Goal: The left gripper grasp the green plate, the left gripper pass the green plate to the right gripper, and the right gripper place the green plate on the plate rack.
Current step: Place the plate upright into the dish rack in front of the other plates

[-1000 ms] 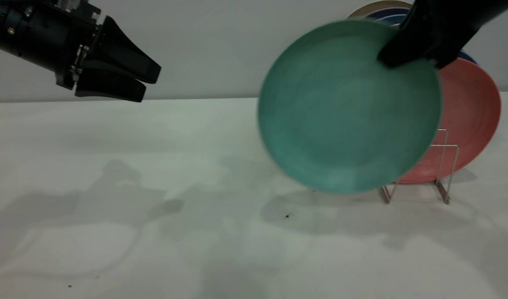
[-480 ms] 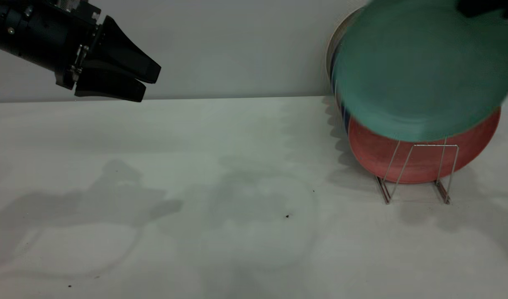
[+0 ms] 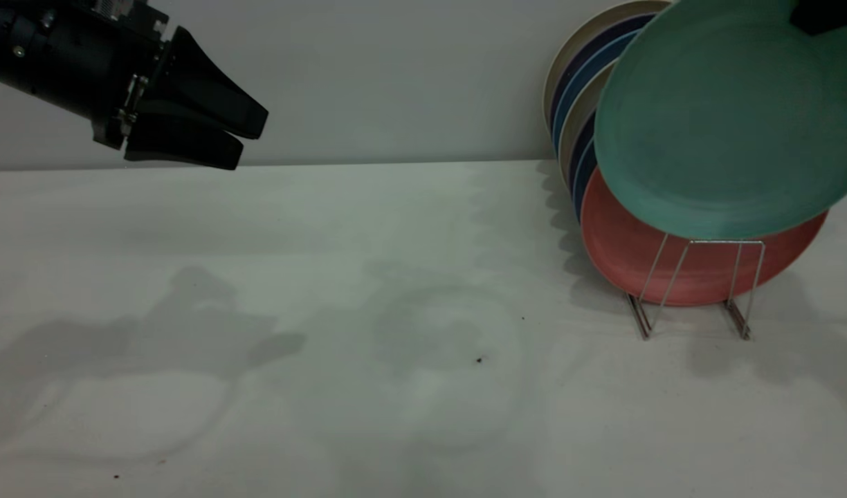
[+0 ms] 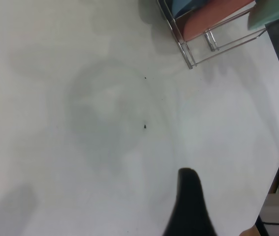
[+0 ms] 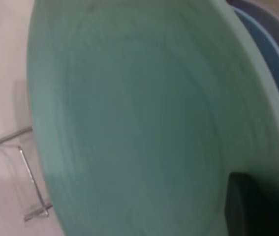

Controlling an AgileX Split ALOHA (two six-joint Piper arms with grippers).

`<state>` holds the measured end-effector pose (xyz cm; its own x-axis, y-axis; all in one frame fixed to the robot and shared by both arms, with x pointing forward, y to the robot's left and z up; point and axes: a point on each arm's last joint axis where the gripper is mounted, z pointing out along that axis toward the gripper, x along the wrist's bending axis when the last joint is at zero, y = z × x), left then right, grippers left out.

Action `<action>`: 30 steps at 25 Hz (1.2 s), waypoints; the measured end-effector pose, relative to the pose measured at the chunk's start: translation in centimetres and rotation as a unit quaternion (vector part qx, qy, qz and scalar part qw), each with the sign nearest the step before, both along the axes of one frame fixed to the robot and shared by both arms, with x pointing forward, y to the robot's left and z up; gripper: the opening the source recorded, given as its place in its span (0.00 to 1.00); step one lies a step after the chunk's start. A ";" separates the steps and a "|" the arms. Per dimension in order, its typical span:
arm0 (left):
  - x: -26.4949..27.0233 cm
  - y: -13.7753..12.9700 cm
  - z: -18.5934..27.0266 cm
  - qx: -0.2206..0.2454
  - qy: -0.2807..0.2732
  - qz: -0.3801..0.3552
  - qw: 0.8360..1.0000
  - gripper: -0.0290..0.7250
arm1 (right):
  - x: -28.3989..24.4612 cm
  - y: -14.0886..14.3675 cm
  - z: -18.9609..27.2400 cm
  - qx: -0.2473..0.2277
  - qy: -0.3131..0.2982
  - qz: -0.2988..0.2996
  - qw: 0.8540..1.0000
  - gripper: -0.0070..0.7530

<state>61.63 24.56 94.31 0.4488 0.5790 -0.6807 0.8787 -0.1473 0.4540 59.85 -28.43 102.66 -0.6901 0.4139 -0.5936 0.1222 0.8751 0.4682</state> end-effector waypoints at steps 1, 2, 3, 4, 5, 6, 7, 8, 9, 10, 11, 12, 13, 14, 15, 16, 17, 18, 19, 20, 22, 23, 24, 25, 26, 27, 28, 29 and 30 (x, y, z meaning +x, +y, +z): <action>0.0 0.0 0.0 0.000 0.000 0.000 1.000 0.81 | 0.1 0.0 -0.2 0.000 0.002 0.000 1.000 0.08; 0.0 0.0 0.0 0.000 0.001 0.000 1.000 0.81 | 0.1 0.0 -0.2 0.000 0.003 0.001 1.000 0.08; 0.0 0.0 0.0 0.000 0.001 0.000 1.000 0.81 | 0.1 0.0 -0.3 0.000 0.005 0.001 1.000 0.08; 0.0 0.0 0.0 0.000 0.001 0.000 1.000 0.81 | 0.1 0.0 -0.3 0.000 0.005 0.002 1.000 0.08; 0.0 0.0 0.0 0.000 0.001 0.000 1.000 0.81 | 0.1 0.0 -0.3 0.000 0.005 0.002 1.000 0.08; 0.0 0.0 0.0 0.000 0.001 0.000 1.000 0.81 | 0.1 0.0 -0.3 0.000 0.005 0.003 1.000 0.08; 0.0 0.0 0.0 0.000 0.001 0.000 1.000 0.81 | 0.0 0.1 -0.3 0.001 0.007 0.004 1.000 0.08; 0.0 0.0 0.0 0.000 0.001 0.000 1.000 0.81 | 0.0 0.1 -0.3 0.002 0.009 0.006 1.000 0.08; 0.0 0.0 0.0 0.000 0.001 0.000 1.000 0.81 | 0.0 0.1 -0.3 0.003 0.010 0.007 1.000 0.08; 0.0 0.0 0.0 0.000 0.001 0.000 1.000 0.81 | 0.0 0.1 -0.4 0.003 0.011 0.008 1.000 0.08; 0.0 0.0 0.0 0.000 0.001 0.000 1.000 0.81 | 0.0 0.1 -0.4 0.004 0.012 0.008 1.000 0.09; 0.0 0.0 0.0 0.000 0.001 0.000 1.000 0.81 | 0.0 0.1 -0.4 0.004 0.012 0.007 1.000 0.10; 0.0 0.0 0.0 0.000 0.001 0.000 1.000 0.81 | 0.0 0.1 -0.4 0.005 0.013 0.007 1.000 0.10; 0.0 0.0 0.0 0.000 0.001 0.000 1.000 0.81 | -0.1 0.2 -0.4 0.006 0.014 0.007 1.000 0.12; 0.0 0.0 0.0 0.000 0.001 0.000 1.000 0.81 | -0.1 0.2 -0.4 0.009 0.016 0.006 1.000 0.13; 0.0 0.0 0.0 0.000 0.001 0.000 1.000 0.81 | -0.1 0.2 -0.4 0.012 0.018 0.005 1.000 0.15; 0.0 0.0 0.0 0.000 0.001 0.000 1.000 0.81 | -0.1 0.2 -0.4 0.015 0.020 0.003 1.000 0.18; 0.0 0.0 0.0 0.000 0.001 0.000 1.000 0.81 | -0.1 0.2 -0.4 0.017 0.022 0.004 1.000 0.21; 0.0 0.0 0.0 0.000 0.001 0.000 1.000 0.81 | -0.2 0.3 -0.4 0.018 0.024 0.005 1.000 0.25; 0.0 0.0 0.0 0.000 0.001 0.000 1.000 0.81 | -0.2 0.3 -0.5 0.019 0.026 0.006 0.999 0.27; 0.0 0.0 0.0 0.000 0.001 0.000 1.000 0.81 | -0.3 0.4 -0.5 0.023 0.033 0.012 0.999 0.34; 0.0 0.0 0.0 0.000 0.001 0.000 1.000 0.81 | -0.4 0.5 -0.6 0.024 0.036 0.015 0.999 0.36; 0.0 0.0 0.0 0.000 0.001 0.000 1.000 0.81 | -0.4 0.5 -0.6 0.026 0.040 0.018 0.999 0.37; 0.0 0.0 0.0 0.000 0.001 0.000 1.000 0.81 | -0.5 0.6 -0.6 0.028 0.044 0.022 0.998 0.38; 0.0 0.0 0.0 0.000 0.001 0.000 1.000 0.81 | -0.6 0.7 -0.7 0.030 0.048 0.025 0.998 0.38; 0.0 0.0 0.0 0.000 0.001 0.000 1.000 0.81 | -0.7 0.7 -0.7 0.032 0.053 0.029 0.998 0.38; 0.0 0.0 0.0 0.000 0.001 0.000 1.000 0.81 | -0.8 0.8 -0.7 0.036 0.058 0.033 0.997 0.38; 0.0 0.0 0.0 0.000 0.001 0.000 1.000 0.81 | -0.8 1.0 -0.8 0.041 0.063 0.037 0.996 0.38; 0.0 0.0 0.0 0.000 0.001 0.000 1.000 0.81 | -0.9 1.1 -0.8 0.049 0.067 0.039 0.996 0.38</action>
<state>61.62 24.57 94.31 0.4479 0.5795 -0.6808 0.8793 -0.1476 0.4528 58.93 -27.36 101.91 -0.7928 0.4081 -0.4526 0.1239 0.8351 0.5360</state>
